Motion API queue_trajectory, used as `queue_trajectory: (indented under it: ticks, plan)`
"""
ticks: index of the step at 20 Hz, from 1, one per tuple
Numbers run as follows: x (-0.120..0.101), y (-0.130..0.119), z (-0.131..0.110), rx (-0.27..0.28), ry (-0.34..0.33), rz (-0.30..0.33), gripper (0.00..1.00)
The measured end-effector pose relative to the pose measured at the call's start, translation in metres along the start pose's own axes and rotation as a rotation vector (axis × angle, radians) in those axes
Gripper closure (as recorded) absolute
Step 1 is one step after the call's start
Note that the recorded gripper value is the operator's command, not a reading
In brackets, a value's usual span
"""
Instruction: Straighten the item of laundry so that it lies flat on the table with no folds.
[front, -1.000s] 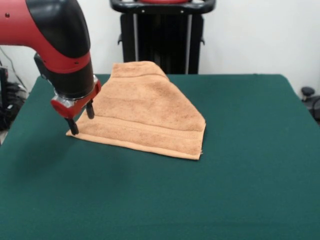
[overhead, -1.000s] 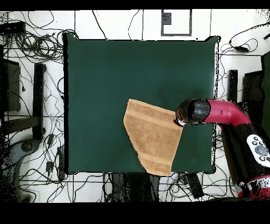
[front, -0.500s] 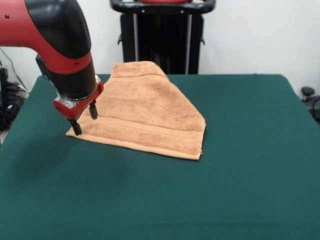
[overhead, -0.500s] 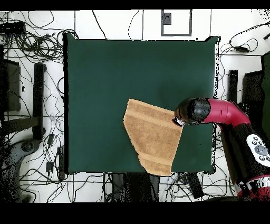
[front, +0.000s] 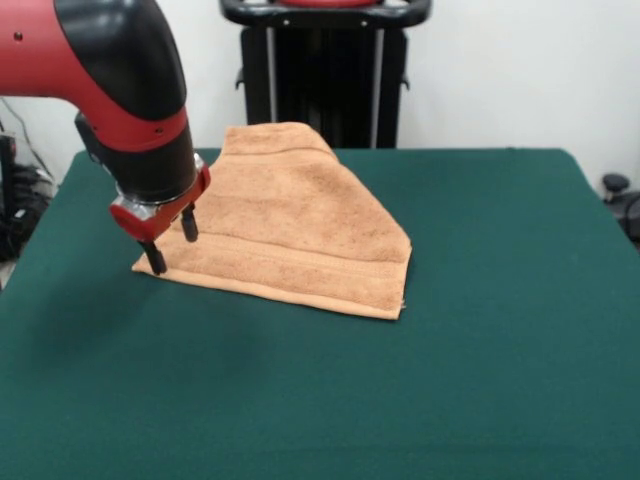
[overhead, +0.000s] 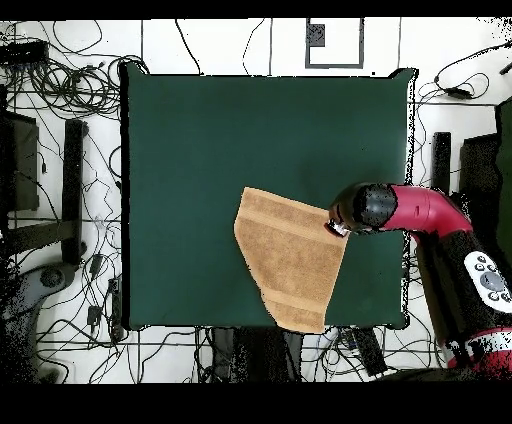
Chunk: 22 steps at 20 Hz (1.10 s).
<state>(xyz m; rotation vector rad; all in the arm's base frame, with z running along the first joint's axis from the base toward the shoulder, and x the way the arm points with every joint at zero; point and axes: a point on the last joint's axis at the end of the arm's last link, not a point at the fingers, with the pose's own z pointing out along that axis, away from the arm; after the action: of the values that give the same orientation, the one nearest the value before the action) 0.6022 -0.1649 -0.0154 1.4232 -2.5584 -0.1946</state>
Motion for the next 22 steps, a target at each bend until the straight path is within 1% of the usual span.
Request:
queue_trajectory:
  ticks: [8, 12, 22]
  plan:
    - [-0.010, -0.009, 0.000, 0.016, -0.004, -0.001, 0.00]
    - [-0.010, -0.013, 0.001, 0.019, -0.006, 0.003, 0.00]
    - [-0.008, -0.024, -0.004, 0.040, -0.009, 0.015, 0.00]
